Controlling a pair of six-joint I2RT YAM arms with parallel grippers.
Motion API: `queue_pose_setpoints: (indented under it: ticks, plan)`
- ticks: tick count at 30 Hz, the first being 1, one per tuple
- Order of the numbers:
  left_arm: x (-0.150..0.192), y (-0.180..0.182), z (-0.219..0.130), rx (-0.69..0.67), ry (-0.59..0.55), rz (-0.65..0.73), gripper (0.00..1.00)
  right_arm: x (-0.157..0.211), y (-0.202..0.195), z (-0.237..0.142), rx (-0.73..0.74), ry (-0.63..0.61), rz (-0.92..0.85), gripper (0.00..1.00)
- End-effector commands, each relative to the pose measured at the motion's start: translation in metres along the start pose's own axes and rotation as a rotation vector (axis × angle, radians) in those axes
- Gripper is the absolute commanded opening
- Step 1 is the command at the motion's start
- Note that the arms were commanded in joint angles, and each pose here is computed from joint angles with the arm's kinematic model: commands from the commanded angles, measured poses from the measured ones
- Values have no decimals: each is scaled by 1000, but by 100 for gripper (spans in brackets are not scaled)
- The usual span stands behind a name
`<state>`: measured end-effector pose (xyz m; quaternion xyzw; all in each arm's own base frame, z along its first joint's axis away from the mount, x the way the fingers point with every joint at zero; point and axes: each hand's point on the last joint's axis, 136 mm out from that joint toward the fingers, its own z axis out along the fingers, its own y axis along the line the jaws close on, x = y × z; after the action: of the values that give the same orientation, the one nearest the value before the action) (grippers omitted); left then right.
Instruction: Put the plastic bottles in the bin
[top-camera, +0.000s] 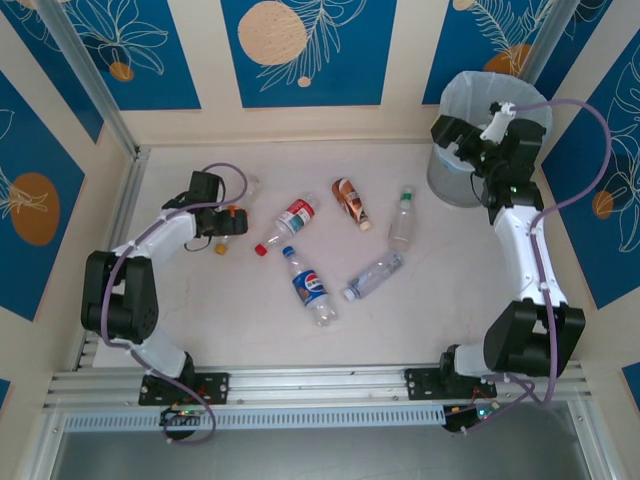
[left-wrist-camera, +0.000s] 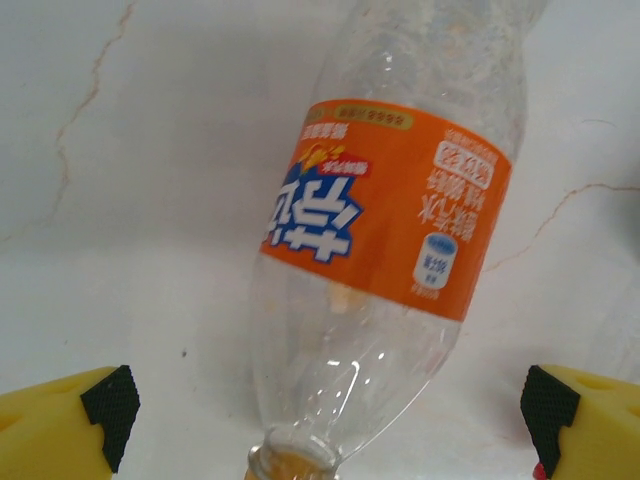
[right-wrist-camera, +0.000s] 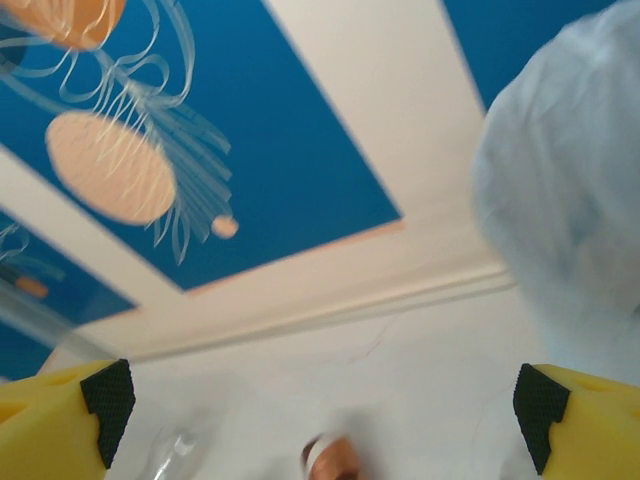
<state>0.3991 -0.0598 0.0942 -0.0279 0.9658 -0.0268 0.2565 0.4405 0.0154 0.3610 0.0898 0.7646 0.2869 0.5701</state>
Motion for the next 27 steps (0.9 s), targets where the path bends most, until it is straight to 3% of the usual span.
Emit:
queue_pose_setpoints:
  ticks: [1,4,11,16,27]
  plan:
    - [-6,-6,4,66,20,50,99,40,28,-19,-126,120,36,100]
    - [-9,-3,11,56,37,79,99,70,26,-35,-94,177,48,99]
    - [-13,-19,27,153,73,154,99,100,12,-66,5,163,67,100]
    - [-18,-21,36,157,81,229,99,103,7,-75,54,163,61,100]
    - [-3,-15,59,113,112,219,99,92,4,-82,111,133,57,99]
